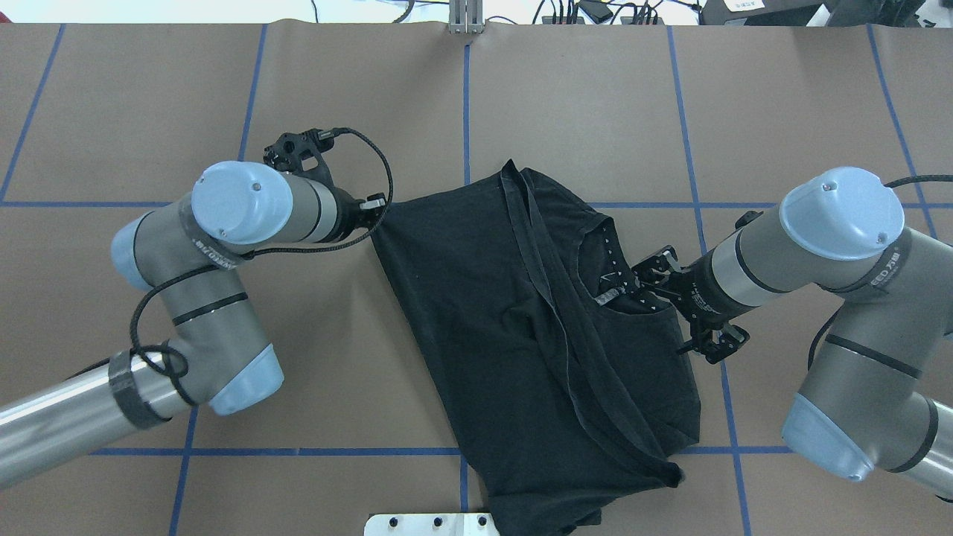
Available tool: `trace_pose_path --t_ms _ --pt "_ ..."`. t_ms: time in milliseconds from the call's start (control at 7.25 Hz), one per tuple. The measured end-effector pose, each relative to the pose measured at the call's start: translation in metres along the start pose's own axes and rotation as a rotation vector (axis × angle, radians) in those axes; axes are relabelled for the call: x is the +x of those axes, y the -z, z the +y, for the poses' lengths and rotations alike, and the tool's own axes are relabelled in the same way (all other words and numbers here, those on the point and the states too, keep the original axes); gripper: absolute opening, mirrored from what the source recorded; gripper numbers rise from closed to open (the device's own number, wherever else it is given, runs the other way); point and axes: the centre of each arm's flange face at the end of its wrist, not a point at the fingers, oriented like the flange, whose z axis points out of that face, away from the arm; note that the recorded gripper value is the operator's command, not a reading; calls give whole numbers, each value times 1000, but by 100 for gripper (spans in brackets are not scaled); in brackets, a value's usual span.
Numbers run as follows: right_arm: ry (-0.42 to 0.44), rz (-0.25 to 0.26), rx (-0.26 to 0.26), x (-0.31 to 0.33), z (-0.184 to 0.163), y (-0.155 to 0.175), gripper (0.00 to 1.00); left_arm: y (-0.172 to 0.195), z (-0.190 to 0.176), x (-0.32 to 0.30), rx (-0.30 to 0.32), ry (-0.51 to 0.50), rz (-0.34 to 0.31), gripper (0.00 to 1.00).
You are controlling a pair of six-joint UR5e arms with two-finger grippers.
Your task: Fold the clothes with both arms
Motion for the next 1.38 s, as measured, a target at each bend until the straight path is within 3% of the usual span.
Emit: trace_pose_path --t_ms 276,414,552,828,1104,1242,1380 --pt "3 -8 8 -2 1 1 100 -55 -97 29 100 -30 24 0" --pt "4 -15 18 -3 0 0 100 -73 -133 46 142 -50 42 72" --pt "8 -29 36 -6 0 0 100 -82 -156 59 174 -72 55 99" --pt "35 -81 55 -33 19 -1 100 -73 -172 68 201 -119 87 99" --pt "103 -139 68 -59 73 -16 100 -44 -152 23 138 -145 149 99" --pt "157 -143 79 -60 106 -28 100 -24 -133 -24 98 -157 170 99" --pt "251 -116 91 -61 138 -37 92 3 -114 -71 71 -168 187 99"
